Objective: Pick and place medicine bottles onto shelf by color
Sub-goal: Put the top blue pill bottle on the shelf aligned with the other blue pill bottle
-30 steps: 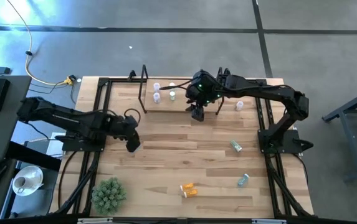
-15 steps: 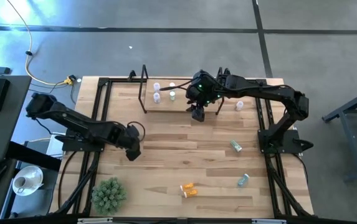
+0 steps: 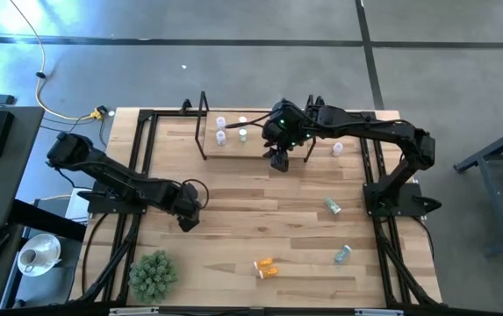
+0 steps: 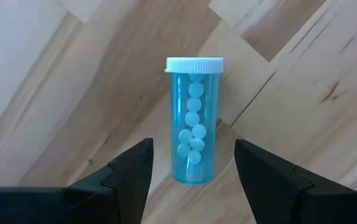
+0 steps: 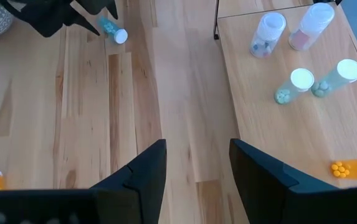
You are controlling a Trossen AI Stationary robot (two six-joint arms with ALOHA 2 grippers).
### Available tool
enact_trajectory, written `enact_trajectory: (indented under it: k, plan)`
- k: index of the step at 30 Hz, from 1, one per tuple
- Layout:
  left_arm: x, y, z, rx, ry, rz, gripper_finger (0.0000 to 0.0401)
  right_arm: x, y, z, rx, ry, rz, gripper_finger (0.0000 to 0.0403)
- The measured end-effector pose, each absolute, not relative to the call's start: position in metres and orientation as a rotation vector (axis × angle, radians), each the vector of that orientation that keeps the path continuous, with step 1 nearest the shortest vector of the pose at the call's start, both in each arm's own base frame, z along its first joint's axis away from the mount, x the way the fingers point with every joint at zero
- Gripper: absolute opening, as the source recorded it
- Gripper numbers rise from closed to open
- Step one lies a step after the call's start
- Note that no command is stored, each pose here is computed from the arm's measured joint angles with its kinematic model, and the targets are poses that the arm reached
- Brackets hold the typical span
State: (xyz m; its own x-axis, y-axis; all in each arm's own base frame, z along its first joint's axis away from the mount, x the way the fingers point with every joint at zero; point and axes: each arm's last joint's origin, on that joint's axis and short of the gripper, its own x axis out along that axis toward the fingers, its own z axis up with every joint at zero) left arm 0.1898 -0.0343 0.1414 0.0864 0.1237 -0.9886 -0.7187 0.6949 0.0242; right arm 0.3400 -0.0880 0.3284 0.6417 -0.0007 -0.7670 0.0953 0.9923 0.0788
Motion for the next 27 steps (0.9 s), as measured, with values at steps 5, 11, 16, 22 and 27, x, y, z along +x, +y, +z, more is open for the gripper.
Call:
enact_trajectory:
  k: [5, 11, 16, 22, 27]
  plan:
    - [0.192, -0.035, 0.135, -0.535, 1.377, 0.692, 0.0195, 0.339, -0.088, 0.328, 0.118, 0.883, -0.054, 0.0165]
    - [0.194, -0.035, 0.134, -0.539, 1.371, 0.681, 0.0137, 0.335, -0.087, 0.331, 0.134, 0.885, -0.061, 0.0165]
    - [0.194, -0.035, 0.135, -0.513, 1.361, 0.676, 0.0087, 0.321, -0.083, 0.348, 0.143, 0.851, -0.071, 0.0165]
    - [0.2, -0.035, 0.135, -0.499, 1.297, 0.642, 0.0078, 0.296, -0.074, 0.368, 0.186, 0.841, -0.07, 0.0165]
    - [0.216, -0.038, 0.139, -0.494, 1.167, 0.508, 0.0088, 0.281, -0.059, 0.375, 0.176, 0.873, -0.025, 0.0165]
